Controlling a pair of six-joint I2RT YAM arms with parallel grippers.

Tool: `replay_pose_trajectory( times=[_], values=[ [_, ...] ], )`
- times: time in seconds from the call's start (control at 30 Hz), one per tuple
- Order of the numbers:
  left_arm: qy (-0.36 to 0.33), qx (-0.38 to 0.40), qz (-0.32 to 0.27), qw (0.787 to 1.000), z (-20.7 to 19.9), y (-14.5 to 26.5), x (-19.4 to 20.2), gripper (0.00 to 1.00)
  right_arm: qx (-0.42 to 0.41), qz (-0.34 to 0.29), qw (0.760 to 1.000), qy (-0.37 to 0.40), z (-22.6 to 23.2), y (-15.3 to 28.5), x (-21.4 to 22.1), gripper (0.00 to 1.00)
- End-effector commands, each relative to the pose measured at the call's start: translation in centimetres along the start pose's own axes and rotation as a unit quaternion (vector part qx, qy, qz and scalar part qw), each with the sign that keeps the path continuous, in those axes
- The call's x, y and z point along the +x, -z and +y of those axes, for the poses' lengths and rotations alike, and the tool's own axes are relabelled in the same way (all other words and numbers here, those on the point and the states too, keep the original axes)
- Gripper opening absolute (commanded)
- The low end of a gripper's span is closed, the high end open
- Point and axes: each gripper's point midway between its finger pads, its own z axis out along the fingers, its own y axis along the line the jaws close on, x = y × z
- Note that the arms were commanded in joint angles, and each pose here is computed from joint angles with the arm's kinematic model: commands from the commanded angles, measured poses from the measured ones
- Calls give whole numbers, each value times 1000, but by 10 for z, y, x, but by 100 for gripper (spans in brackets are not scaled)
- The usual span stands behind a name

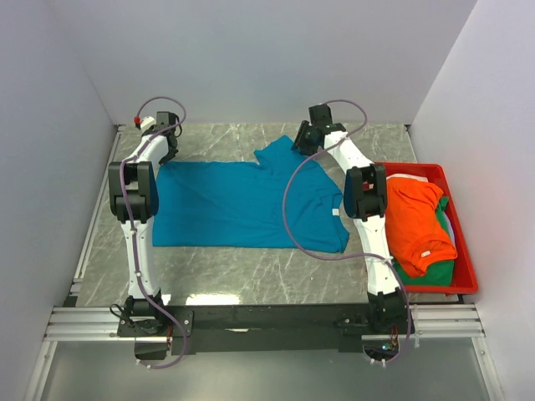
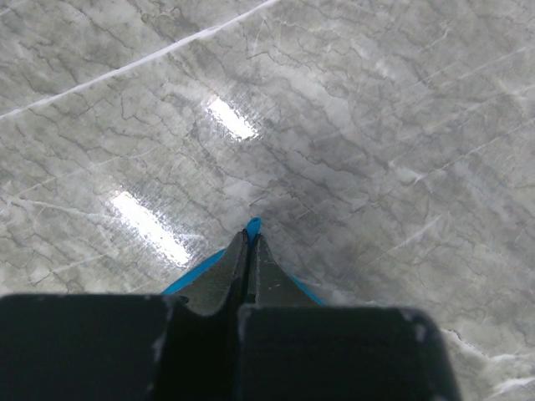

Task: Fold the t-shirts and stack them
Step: Fold the tshirt

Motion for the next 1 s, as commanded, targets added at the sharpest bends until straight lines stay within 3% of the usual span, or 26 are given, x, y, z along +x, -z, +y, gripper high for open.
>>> replay_pose_trajectory(
  times=[0.0,0.33,0.5,0.97],
  values=[
    [3,24,-7,1000,-4,19,-15,0,-1,9,1000,-3,4,-6,9,43],
    [3,30,-17,999,-7,27,-25,0,13,-37,999,11,0,6,-15,10],
    [4,32,-25,999,-7,31,-33,0,9,-78,997,21,0,24,-39,2],
    [11,57,-27,998,-18,41,-43,2,3,-142,990,22,-10,62,-77,0]
  ],
)
